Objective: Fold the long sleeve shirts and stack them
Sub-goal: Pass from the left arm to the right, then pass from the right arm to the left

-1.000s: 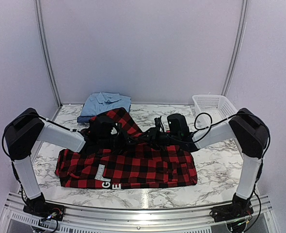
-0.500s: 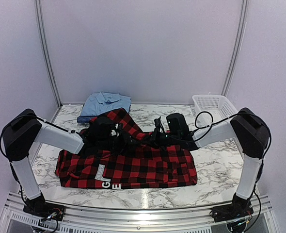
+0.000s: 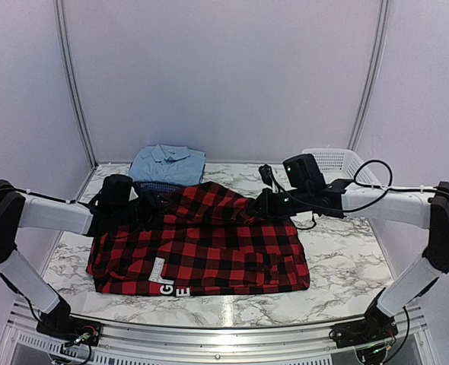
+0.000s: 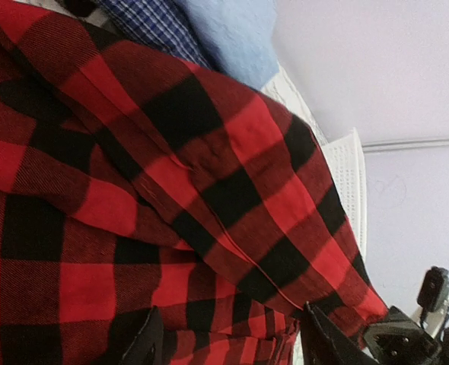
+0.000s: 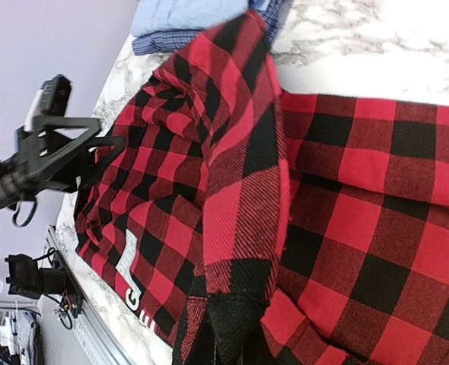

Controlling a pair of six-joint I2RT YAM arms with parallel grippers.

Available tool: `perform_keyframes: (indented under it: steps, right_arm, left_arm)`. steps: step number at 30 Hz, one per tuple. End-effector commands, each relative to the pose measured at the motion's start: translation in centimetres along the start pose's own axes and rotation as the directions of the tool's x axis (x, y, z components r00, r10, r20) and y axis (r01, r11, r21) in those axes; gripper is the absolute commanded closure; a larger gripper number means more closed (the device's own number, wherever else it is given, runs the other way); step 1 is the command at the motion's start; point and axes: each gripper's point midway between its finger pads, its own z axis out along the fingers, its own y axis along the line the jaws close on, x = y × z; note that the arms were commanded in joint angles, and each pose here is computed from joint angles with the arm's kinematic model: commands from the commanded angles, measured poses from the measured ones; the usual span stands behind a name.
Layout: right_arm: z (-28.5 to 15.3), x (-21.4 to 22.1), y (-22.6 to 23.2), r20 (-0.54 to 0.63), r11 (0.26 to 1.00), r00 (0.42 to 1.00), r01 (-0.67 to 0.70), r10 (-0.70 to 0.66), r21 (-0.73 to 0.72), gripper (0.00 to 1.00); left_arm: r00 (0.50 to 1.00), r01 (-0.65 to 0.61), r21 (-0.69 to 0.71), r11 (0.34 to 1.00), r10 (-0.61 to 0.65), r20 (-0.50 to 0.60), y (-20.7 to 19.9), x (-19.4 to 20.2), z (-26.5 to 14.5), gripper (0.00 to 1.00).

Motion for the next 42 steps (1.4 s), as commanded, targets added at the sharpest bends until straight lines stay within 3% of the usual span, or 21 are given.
perform_keyframes:
  steps: [1, 11, 22, 27, 32, 35, 38, 42]
  right_arm:
    - [-3.2, -2.9, 2.9, 0.051, 0.996, 0.995, 0.087, -0.086, -0.022, 1.00]
    - [-7.2, -6.9, 9.5, 0.141, 0.978, 0.981, 0.155, -0.135, -0.142, 1.00]
    - [-7.7, -10.2, 15.8, 0.184, 0.945, 0.958, 0.257, -0.221, -0.202, 1.00]
    - [-7.1, -11.1, 17.6, 0.183, 0.934, 0.950, 0.289, -0.253, -0.211, 1.00]
    - [-7.1, -11.5, 18.5, 0.177, 0.927, 0.947, 0.302, -0.267, -0.220, 1.00]
    - [-6.9, -10.9, 18.9, 0.162, 0.923, 0.947, 0.309, -0.277, -0.231, 1.00]
    - [-6.5, -9.6, 18.8, 0.138, 0.924, 0.951, 0.303, -0.277, -0.234, 1.00]
    - [-5.7, -7.4, 18.6, 0.101, 0.924, 0.957, 0.290, -0.273, -0.251, 1.00]
  left_arm:
    - [0.993, 0.114, -0.123, 0.986, -0.111, 0.036, 4.2, -1.3, 0.9, 0.34]
    - [0.948, 0.245, -0.148, 0.958, -0.205, 0.245, 5.9, -7.9, 1.6, 0.26]
    - [0.920, 0.292, -0.122, 0.948, -0.244, 0.308, 6.0, -9.9, 1.6, 0.24]
    - [0.910, 0.306, -0.126, 0.944, -0.251, 0.330, 6.5, -10.7, 1.6, 0.38]
    - [0.908, 0.300, -0.111, 0.947, -0.249, 0.337, 6.1, -12.2, 1.9, 0.73]
    - [0.910, 0.293, -0.097, 0.951, -0.246, 0.334, 5.7, -12.8, 1.8, 0.82]
    - [0.924, 0.261, -0.091, 0.961, -0.221, 0.313, 5.1, -12.4, 1.2, 0.78]
    - [0.959, 0.161, -0.083, 0.983, -0.136, 0.249, 4.2, -10.6, -0.2, 0.50]
